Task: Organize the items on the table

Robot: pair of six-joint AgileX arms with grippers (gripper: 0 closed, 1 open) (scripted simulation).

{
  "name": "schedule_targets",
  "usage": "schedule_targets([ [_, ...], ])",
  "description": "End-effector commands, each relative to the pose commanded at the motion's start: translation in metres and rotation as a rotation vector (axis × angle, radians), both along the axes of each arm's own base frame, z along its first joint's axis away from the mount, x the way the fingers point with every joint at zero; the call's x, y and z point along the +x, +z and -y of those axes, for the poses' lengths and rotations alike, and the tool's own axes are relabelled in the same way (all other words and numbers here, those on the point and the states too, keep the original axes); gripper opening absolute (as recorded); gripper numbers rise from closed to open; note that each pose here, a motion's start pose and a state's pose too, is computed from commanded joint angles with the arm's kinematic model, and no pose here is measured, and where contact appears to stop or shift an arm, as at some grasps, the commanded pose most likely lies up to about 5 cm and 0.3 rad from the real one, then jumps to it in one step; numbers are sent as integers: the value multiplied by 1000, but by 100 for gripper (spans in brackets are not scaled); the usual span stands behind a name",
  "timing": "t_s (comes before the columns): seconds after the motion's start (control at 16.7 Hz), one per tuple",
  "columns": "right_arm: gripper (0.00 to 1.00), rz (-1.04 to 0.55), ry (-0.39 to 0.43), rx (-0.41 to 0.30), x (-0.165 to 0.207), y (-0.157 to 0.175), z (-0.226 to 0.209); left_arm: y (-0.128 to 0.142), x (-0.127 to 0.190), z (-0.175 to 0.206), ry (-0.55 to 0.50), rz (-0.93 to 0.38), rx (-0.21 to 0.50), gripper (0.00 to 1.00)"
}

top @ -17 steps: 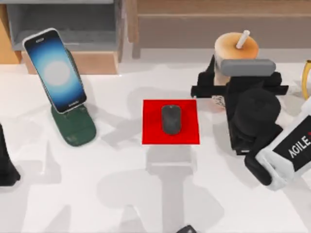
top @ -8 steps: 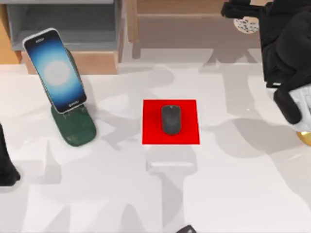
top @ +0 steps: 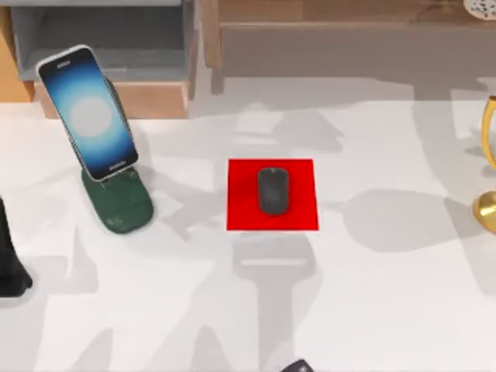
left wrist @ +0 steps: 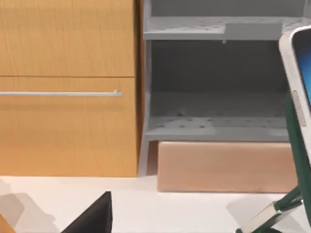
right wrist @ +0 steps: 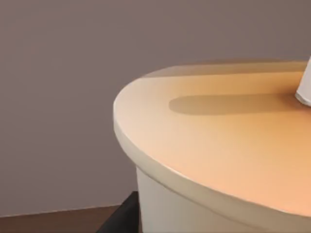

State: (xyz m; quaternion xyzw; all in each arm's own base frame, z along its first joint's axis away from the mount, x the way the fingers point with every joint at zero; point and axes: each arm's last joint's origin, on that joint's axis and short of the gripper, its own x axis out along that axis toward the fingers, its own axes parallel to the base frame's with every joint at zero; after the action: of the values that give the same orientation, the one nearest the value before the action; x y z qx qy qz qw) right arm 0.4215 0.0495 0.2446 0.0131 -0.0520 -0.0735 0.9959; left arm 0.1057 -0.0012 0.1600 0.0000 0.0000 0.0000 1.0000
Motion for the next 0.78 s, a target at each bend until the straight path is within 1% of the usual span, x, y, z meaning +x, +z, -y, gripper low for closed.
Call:
schedule_targets([
  [0.18,0,-61,51,-19,17,4,12,0,0,0,0,0,0,100],
  [0.42,0,-102,118,-35,33,9,20,0,0,0,0,0,0,100],
  [0.54,0,-109,135,-39,36,11,22,0,0,0,0,0,0,100],
  [0.78,0,-110,137,-39,37,11,22,0,0,0,0,0,0,100],
])
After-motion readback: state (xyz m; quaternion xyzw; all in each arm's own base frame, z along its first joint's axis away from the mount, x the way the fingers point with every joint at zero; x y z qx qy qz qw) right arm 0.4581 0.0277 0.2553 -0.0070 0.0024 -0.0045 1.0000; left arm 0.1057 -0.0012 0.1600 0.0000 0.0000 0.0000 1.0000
